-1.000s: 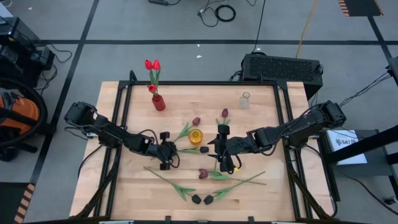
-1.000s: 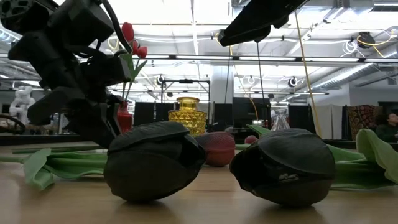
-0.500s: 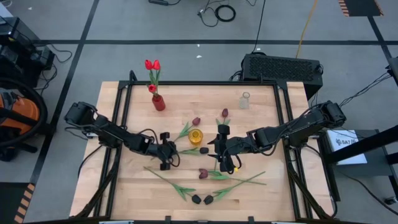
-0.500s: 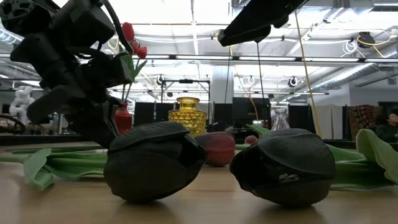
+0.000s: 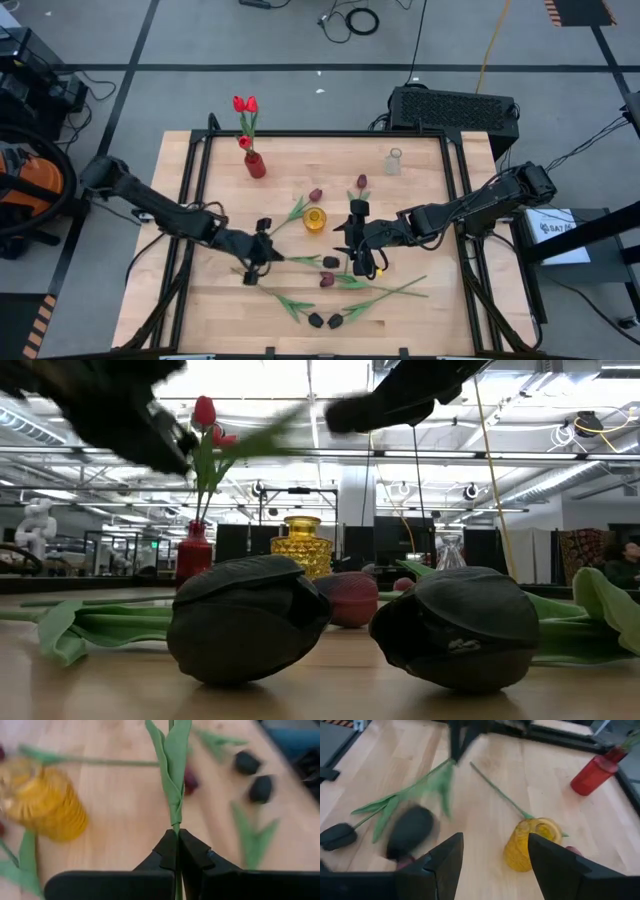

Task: Sort flowers into vase by color
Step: Put the top black flower into the yellow vase

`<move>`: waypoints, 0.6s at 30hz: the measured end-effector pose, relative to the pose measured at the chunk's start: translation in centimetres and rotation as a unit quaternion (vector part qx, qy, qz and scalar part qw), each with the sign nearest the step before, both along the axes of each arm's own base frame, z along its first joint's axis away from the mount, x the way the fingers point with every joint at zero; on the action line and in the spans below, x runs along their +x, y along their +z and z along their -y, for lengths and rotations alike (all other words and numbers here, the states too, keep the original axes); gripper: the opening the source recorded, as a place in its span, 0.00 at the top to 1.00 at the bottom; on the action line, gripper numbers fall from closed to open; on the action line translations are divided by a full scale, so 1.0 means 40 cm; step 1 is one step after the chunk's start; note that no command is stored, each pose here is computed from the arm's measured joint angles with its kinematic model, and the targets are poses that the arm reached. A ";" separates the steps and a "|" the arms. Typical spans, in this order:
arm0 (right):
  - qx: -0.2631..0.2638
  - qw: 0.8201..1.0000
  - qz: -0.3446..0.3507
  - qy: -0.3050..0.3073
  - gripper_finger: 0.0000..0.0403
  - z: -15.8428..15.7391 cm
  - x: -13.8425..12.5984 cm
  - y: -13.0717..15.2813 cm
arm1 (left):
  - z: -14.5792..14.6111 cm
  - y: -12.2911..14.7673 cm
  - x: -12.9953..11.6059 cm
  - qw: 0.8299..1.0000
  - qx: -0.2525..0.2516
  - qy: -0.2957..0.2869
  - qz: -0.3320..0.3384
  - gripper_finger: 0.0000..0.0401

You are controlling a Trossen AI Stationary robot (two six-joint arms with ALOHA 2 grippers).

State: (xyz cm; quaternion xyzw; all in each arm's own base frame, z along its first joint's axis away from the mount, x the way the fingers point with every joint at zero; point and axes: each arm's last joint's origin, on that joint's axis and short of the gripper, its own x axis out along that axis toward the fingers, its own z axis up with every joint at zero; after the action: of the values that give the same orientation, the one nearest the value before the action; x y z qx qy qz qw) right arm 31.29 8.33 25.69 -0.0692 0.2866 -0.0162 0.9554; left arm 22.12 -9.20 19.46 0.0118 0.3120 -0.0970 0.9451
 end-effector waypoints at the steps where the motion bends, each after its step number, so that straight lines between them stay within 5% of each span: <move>1: -0.003 1.000 0.004 -0.005 0.47 0.001 0.001 0.001 | 0.006 0.015 -0.008 1.000 0.004 -0.011 0.011 0.98; 9: -0.010 1.000 0.008 -0.019 0.47 0.006 0.002 0.003 | 0.016 0.125 -0.063 0.989 0.024 -0.049 0.139 0.98; 18: 0.016 0.998 0.027 -0.051 0.47 0.019 0.013 0.005 | -0.007 0.241 -0.085 0.943 0.070 0.006 0.325 0.98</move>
State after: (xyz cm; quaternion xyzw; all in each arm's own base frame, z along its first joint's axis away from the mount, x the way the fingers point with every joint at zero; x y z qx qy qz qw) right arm 31.81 7.55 25.89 -0.0384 0.2639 -0.0622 0.9618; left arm 18.70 -8.93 29.09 0.1069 -0.0062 -0.0604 0.9924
